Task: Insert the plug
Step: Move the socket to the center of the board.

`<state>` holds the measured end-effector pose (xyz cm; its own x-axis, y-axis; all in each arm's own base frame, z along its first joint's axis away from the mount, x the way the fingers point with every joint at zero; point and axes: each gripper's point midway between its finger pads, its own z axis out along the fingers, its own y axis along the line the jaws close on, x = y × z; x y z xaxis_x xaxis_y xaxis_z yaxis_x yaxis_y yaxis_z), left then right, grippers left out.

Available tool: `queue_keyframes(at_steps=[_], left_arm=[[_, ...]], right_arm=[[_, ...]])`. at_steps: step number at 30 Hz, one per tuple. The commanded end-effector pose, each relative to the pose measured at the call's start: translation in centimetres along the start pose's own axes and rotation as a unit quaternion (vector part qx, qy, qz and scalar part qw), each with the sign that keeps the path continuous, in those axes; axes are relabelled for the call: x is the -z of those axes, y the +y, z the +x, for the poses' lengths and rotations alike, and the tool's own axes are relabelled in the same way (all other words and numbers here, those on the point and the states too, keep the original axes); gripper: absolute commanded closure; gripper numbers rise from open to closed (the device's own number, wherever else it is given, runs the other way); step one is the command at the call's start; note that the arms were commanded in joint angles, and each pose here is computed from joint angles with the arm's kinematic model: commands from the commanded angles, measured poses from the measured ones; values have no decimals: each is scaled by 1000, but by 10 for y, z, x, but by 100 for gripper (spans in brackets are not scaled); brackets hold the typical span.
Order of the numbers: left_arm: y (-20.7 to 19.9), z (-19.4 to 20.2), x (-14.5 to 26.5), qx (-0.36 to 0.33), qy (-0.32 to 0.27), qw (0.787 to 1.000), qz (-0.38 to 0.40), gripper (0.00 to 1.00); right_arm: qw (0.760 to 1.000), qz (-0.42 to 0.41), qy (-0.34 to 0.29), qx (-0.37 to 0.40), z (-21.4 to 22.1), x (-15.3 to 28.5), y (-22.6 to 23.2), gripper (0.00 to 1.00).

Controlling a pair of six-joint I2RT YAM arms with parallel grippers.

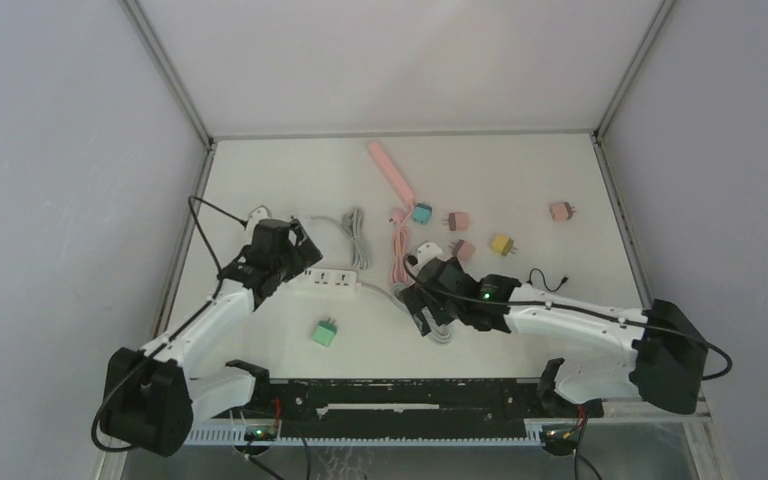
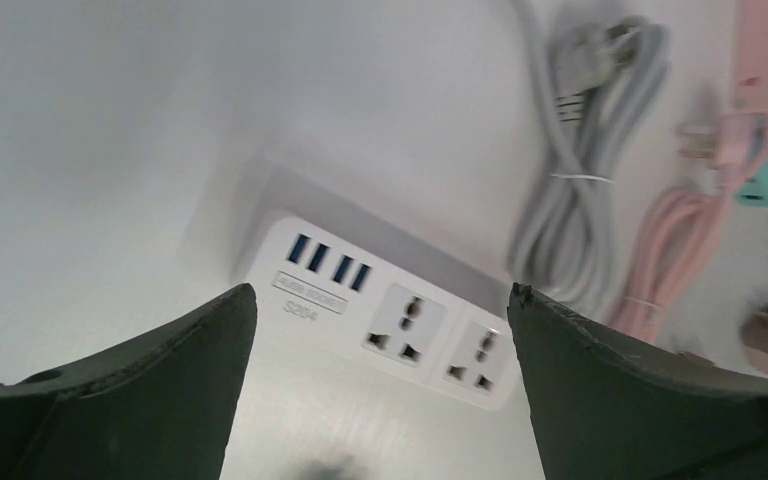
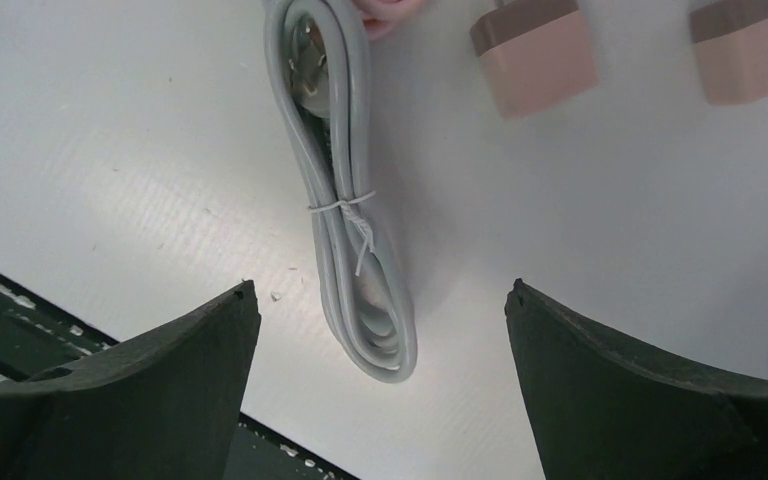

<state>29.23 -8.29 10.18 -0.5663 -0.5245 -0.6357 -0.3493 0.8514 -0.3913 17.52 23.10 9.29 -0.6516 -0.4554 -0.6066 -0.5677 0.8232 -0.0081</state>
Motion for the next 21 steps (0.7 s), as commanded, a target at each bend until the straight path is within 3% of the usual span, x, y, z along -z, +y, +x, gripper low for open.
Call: queue_keyframes(at_steps=[1, 11, 16, 21], left_arm=[[-5, -15, -17, -3, 8, 1000, -1, 1], [9, 9, -46, -51, 76, 995, -37, 7], [16, 34, -49, -60, 119, 991, -33, 16], [7, 57, -41, -62, 158, 985, 8, 28]], right_arm=[[1000, 11, -17, -5, -14, -14, 15, 2], [998, 51, 43, -4, 17, -50, 3, 3], [994, 84, 64, -24, 28, -53, -20, 3], [988, 107, 63, -93, 26, -46, -52, 5]])
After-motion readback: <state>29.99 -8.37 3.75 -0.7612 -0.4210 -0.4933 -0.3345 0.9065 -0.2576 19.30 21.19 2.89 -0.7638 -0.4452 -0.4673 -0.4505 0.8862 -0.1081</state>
